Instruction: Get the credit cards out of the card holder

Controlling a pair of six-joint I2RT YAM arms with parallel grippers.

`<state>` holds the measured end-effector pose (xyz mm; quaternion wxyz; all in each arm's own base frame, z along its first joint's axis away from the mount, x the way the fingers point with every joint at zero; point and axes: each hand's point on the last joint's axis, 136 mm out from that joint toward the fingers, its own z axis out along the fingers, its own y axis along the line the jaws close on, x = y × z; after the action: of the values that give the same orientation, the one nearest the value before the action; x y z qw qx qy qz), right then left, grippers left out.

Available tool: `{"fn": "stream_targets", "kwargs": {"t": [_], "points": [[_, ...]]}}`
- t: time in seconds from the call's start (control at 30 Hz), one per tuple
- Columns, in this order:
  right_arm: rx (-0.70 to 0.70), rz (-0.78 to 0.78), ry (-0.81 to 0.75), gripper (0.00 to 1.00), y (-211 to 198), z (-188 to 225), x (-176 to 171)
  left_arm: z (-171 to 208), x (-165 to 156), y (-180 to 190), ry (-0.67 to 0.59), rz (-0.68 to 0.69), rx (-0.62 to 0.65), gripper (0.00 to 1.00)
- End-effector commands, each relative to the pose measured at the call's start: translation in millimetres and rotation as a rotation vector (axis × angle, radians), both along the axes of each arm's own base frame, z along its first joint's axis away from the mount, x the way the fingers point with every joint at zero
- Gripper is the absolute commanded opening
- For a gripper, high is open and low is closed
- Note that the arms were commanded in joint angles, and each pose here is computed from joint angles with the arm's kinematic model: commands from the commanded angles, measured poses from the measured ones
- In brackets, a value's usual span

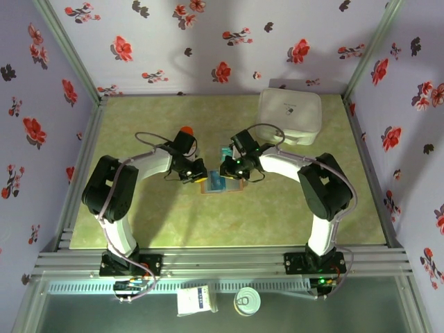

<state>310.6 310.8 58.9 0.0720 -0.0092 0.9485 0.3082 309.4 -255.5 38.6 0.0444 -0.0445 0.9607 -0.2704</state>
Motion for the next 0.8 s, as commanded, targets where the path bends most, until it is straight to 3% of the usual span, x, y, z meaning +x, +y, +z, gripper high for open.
{"fn": "stream_targets", "kwargs": {"t": [0.0,0.37,0.77], "points": [[0.020,-0.020,-0.003,0.21,-7,5,1,19,0,-16,-0.031,-0.035,-0.020,0.09],[0.087,-0.017,0.042,0.24,-3,-4,1,-5,-10,-23,0.008,-0.060,0.033,0.02],[0.080,-0.018,0.076,0.24,-3,-20,-2,-5,-9,-18,-0.005,-0.053,0.056,0.02]]}}
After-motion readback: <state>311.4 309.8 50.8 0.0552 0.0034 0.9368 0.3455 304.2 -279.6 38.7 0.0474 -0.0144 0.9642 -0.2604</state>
